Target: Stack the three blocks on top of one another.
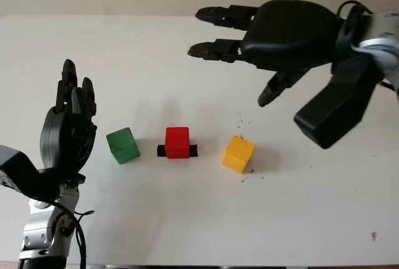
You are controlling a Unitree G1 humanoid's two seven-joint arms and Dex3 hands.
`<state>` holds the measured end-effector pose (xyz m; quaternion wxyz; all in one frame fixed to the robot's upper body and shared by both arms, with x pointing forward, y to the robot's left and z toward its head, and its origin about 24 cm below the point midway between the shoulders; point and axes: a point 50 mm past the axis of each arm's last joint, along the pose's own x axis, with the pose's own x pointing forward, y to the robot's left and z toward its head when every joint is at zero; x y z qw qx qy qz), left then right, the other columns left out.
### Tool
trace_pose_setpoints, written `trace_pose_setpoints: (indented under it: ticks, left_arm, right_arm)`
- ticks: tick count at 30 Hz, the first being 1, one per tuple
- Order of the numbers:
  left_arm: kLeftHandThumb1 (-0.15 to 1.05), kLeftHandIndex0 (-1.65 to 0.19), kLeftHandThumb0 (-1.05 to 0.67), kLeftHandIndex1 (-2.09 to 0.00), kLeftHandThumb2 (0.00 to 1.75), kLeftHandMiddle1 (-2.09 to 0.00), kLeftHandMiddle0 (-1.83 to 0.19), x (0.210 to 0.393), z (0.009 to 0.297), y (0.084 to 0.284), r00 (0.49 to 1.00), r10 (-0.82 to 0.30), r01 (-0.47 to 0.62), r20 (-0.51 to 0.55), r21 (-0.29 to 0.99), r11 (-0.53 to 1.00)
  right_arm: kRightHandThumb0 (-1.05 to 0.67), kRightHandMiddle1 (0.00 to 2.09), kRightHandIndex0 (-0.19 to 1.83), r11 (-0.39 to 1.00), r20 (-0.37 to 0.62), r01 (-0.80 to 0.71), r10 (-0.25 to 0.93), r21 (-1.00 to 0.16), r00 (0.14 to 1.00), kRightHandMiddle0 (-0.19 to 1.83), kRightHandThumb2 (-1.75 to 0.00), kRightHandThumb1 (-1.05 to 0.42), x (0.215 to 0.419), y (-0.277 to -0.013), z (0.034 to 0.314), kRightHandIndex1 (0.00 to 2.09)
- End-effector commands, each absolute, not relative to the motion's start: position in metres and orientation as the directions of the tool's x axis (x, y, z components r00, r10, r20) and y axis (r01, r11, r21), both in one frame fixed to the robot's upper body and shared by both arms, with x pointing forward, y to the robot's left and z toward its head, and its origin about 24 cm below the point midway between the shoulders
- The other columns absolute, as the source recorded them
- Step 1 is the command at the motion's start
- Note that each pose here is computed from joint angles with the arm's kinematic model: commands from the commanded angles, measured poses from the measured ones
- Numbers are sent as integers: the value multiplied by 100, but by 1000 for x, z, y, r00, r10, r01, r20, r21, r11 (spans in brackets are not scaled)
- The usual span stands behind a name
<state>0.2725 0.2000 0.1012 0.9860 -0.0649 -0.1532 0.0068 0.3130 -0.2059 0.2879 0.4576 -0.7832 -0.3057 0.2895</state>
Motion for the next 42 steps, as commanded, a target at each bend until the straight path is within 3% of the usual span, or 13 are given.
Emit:
trace_pose_setpoints:
  ticks: [1, 12, 25, 32, 42]
  left_arm:
    - [105, 19, -74, 0, 62, 0, 19, 273, 106, 199, 947, 27, 14, 321, -126, 992]
    - [105, 19, -75, 0, 61, 0, 19, 274, 106, 199, 946, 32, 11, 321, -132, 991]
    - [105, 19, -74, 0, 61, 0, 19, 273, 106, 201, 946, 29, 13, 324, -127, 992]
    - [105, 19, -74, 0, 61, 0, 19, 272, 105, 201, 947, 27, 13, 320, -122, 992]
    - [105, 19, -74, 0, 61, 0, 19, 271, 105, 203, 948, 21, 19, 318, -124, 992]
  right_arm:
    - [-72, 15, -10, -418, -198, 186, 718, -889, 667, 18, -7, -94, 304, -215, 287, 6]
    - [-68, 13, -9, -390, -259, 71, 725, -918, 638, 27, -4, -89, 289, -221, 256, 6]
    - [-63, 11, -8, -350, -272, 28, 775, -936, 571, 31, -7, -99, 296, -217, 216, 5]
    - [-56, 12, -13, -345, -266, 39, 786, -938, 558, 34, -4, -92, 302, -212, 203, 4]
    - [-59, 13, -12, -385, -317, 6, 767, -923, 558, 38, -5, -90, 306, -210, 191, 6]
